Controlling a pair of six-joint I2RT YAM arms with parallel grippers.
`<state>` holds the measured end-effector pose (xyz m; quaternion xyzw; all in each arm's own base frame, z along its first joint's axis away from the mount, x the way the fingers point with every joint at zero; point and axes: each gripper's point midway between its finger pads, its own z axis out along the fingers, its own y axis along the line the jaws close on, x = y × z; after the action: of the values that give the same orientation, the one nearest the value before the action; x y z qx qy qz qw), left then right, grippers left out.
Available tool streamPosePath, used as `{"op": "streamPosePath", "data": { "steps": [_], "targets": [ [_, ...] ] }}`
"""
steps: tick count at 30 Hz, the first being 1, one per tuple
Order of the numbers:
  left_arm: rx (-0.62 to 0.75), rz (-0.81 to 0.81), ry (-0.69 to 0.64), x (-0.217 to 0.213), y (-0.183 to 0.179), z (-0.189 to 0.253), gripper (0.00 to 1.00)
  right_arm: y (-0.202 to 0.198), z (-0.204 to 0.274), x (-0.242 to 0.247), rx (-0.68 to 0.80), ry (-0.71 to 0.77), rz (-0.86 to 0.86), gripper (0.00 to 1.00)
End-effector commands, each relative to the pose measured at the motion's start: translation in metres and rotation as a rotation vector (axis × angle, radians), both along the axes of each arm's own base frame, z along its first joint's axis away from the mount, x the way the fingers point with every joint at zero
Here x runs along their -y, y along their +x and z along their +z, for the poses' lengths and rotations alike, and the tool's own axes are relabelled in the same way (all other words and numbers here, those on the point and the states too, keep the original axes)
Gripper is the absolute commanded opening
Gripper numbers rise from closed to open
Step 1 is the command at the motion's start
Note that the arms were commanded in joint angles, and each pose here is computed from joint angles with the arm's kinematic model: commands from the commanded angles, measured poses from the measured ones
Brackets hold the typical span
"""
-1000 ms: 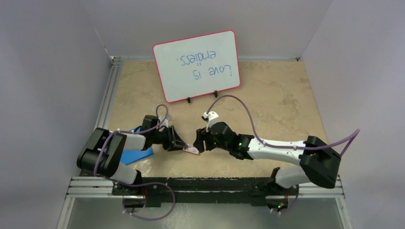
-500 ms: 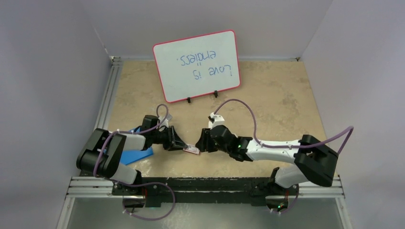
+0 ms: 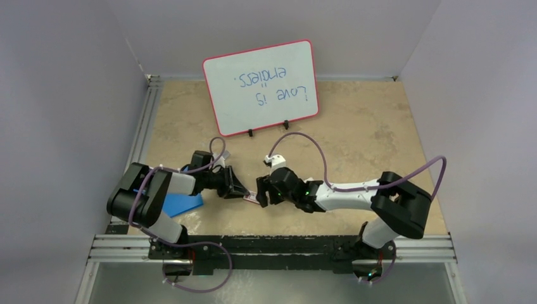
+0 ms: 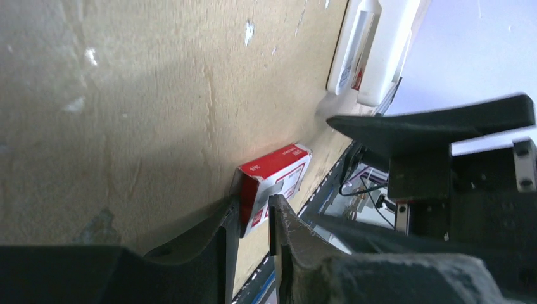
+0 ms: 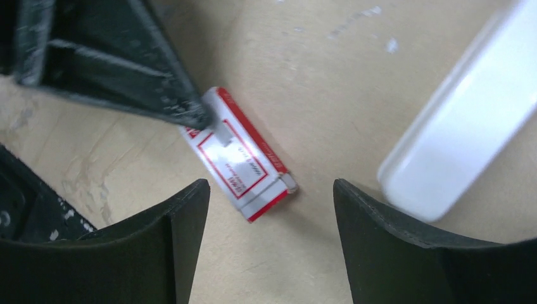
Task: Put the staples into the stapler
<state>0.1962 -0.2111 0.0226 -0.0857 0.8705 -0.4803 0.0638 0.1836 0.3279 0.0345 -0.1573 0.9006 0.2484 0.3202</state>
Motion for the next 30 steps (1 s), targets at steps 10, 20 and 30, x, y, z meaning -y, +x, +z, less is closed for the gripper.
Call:
{"op": "streamPosePath", "data": {
  "steps": [10,20,30],
  "targets": [
    [0.056,-0.053,-0.020,0.009,0.022,0.005,0.21,0.001,0.011,-0.039,0.221,-0.133,0.368,0.73],
    [0.029,-0.060,-0.020,0.007,0.010,0.005,0.16,-0.008,-0.006,-0.045,0.212,-0.201,0.390,0.52],
    [0.028,-0.074,-0.056,0.008,0.001,0.012,0.11,-0.001,-0.001,-0.056,0.239,-0.154,0.353,0.47]
  ]
}}
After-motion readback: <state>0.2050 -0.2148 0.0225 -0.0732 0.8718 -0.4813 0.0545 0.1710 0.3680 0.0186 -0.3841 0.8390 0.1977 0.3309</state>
